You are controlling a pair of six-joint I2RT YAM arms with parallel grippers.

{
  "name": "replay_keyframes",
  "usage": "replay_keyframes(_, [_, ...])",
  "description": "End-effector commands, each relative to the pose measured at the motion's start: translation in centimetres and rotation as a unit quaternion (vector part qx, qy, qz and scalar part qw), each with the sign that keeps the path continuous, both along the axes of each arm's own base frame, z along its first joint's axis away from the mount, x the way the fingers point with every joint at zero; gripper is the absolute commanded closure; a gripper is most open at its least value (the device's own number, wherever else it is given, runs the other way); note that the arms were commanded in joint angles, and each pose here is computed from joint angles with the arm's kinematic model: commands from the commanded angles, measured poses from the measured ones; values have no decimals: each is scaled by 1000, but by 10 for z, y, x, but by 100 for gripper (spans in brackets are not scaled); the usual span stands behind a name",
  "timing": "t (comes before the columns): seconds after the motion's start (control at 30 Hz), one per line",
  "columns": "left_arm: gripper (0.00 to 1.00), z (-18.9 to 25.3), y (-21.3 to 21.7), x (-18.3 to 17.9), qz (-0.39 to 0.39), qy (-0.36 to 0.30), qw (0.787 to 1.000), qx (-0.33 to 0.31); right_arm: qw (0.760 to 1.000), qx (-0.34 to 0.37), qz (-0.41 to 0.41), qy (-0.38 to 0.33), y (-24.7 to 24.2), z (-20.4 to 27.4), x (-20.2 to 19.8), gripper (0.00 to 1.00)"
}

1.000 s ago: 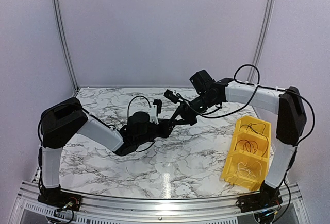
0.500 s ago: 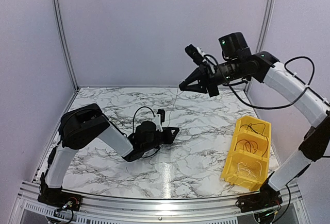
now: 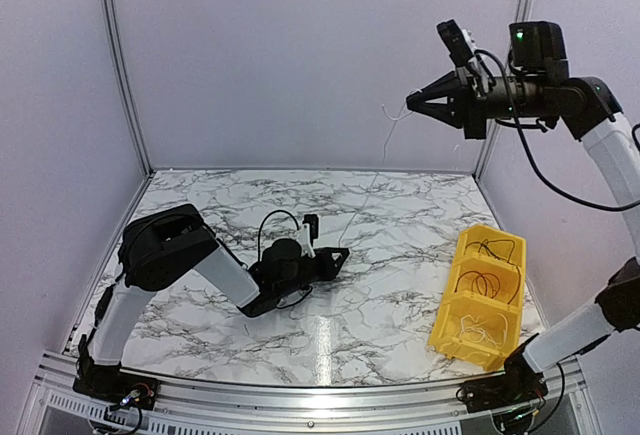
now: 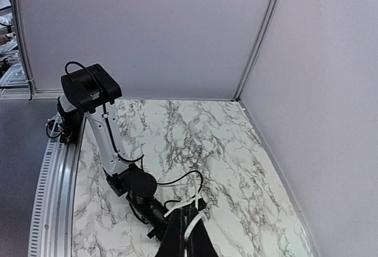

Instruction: Untangle the cables

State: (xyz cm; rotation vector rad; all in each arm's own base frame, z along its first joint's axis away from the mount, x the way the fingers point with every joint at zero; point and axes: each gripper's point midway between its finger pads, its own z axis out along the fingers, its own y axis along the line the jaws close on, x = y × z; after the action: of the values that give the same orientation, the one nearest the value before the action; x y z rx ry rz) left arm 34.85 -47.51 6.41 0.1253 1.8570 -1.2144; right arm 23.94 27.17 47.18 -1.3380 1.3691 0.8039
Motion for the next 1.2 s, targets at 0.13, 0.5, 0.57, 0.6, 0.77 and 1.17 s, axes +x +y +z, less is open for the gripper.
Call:
replay_keyframes(0.13, [75, -41, 11, -2, 14, 30, 999, 38, 988, 25, -91, -119, -49, 52, -5, 100])
replay_keyframes(0.5, [69, -38, 18, -3, 24, 29, 998, 43, 987, -8, -118, -114, -58, 26, 7, 100])
replay_keyframes(0.57, [70, -37, 21, -3, 28, 29, 998, 43, 986, -18, -127, -111, -62, 15, 5, 100])
replay_keyframes(0.6, [70, -35, 21, -3, 29, 29, 998, 41, 985, -23, -132, -111, -65, 10, 3, 100])
replay_keyframes(0.77, [70, -37, 20, -5, 23, 35, 998, 37, 983, -35, -146, -105, -80, -14, -15, 100])
replay_keyframes(1.17, [70, -43, 24, -6, 26, 40, 998, 41, 974, -126, -167, -92, -123, -94, -54, 100])
